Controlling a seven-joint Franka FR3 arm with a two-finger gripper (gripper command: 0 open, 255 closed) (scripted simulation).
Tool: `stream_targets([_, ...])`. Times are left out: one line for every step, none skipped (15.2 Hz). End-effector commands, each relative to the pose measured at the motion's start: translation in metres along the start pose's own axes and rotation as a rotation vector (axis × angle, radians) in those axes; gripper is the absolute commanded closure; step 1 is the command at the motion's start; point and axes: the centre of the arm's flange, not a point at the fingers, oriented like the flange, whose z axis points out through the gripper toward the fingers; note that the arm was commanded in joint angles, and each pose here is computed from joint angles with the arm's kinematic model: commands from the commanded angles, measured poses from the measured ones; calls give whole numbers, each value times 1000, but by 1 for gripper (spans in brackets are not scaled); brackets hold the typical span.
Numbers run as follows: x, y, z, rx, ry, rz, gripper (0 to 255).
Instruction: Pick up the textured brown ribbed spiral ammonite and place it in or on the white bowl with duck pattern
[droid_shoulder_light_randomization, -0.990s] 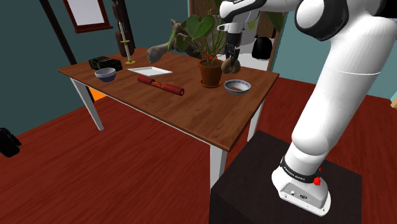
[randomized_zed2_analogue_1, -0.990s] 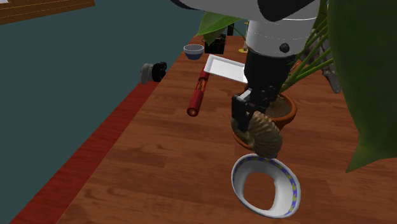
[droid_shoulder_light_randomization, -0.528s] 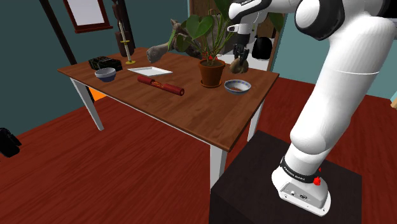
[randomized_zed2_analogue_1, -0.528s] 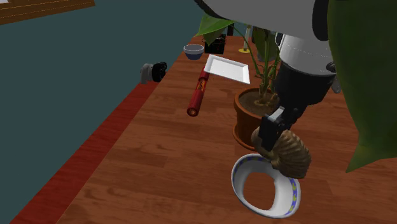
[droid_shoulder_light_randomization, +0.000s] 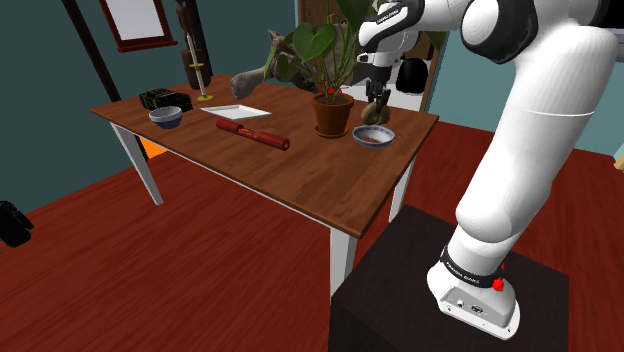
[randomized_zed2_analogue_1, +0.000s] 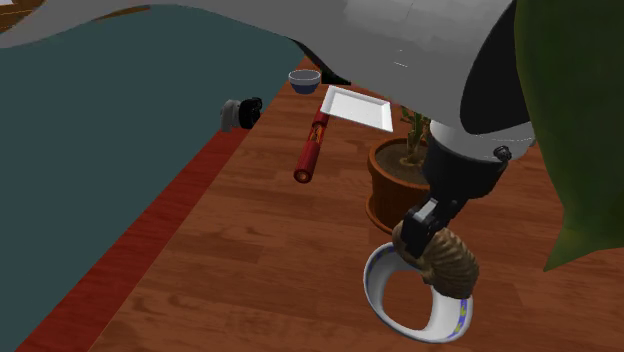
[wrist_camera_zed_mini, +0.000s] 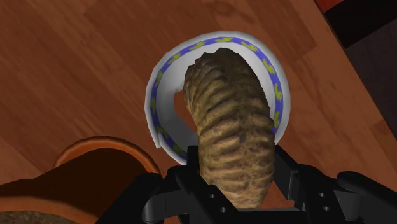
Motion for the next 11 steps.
stream_targets([1, 0, 10, -1, 0, 0, 255])
stream_targets([1, 0, 15, -1, 0, 0, 255])
stream_targets([1, 0, 20, -1, 0, 0, 255])
stream_targets([0, 0, 26, -1, 0, 0, 255])
stream_targets([0, 0, 31, -1, 0, 0, 255])
stream_targets([0, 0, 38, -1, 0, 0, 255])
stream_targets([0, 0, 38, -1, 0, 0, 255])
stream_targets([0, 0, 38, -1, 0, 0, 255])
stream_targets([0, 0, 38, -1, 0, 0, 255])
stream_targets([0, 0, 38, -1, 0, 0, 255])
stream_targets([0, 0, 38, -1, 0, 0, 255])
